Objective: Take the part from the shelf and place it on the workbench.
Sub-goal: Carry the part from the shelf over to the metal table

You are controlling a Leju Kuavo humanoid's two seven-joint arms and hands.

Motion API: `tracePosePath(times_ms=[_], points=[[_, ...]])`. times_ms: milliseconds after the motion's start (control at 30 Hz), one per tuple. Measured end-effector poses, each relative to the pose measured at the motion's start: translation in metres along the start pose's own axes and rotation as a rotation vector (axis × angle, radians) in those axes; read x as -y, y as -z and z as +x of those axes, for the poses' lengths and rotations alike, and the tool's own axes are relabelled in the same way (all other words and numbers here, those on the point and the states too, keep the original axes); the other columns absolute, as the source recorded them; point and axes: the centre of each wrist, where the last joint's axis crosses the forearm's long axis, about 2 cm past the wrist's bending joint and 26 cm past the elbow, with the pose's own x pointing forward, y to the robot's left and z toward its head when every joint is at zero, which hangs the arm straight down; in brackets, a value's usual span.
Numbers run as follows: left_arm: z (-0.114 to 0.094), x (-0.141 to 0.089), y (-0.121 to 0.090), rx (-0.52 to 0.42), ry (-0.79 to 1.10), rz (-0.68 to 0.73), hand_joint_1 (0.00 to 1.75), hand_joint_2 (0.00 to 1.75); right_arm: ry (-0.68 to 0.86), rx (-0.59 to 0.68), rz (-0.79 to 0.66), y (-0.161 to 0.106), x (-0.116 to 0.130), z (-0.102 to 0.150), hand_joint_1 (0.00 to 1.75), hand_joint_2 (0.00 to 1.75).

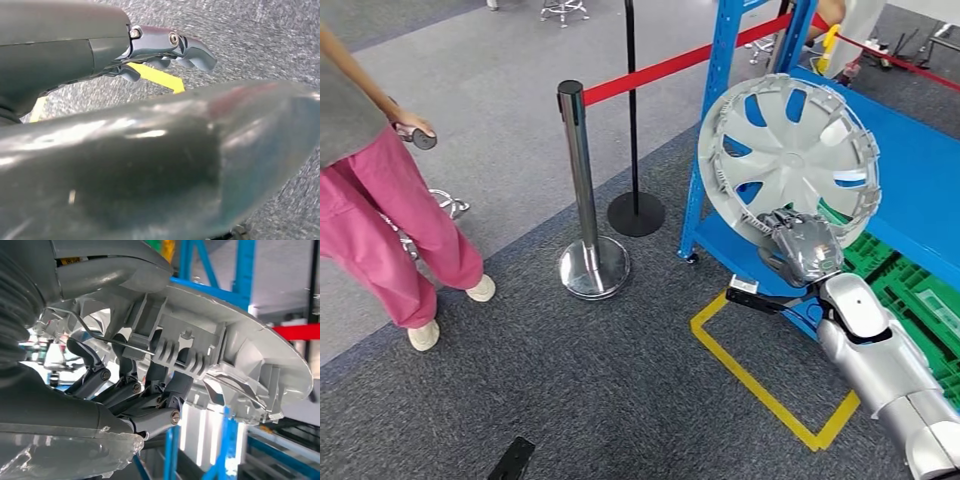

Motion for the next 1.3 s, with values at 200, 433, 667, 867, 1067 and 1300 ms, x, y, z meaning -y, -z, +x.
tracePosePath(times_ms=[200, 433, 667, 867, 1067, 1300], points=[[-0.003, 0.001, -0.002, -0.007, 0.002, -0.002, 0.00, 0.00, -0.002, 0.004, 0.001, -0.001, 0.000, 0.001, 1.75, 1.75], [-0.002, 0.002, -0.002, -0.007, 0.002, -0.007, 0.00, 0.00, -0.004, 0.003, -0.004, -0.006, 0.001, 0.000, 1.75, 1.75], [-0.002, 0.002, -0.001, -0.007, 0.011, -0.014, 0.00, 0.00, -0.007, 0.007, -0.017, -0.011, 0.004, -0.001, 1.75, 1.75], [0.002, 0.004, -0.001, -0.004, 0.013, -0.018, 0.00, 0.00, -0.008, 0.002, -0.007, -0.020, 0.001, -0.004, 1.75, 1.75], [0.002, 0.003, 0.000, -0.005, 0.015, -0.018, 0.00, 0.00, -0.010, 0.004, -0.015, -0.019, 0.005, -0.004, 1.75, 1.75], [0.003, 0.004, 0.000, -0.003, 0.016, -0.019, 0.00, 0.00, -0.021, 0.000, -0.043, -0.015, 0.014, -0.009, 1.75, 1.75]])
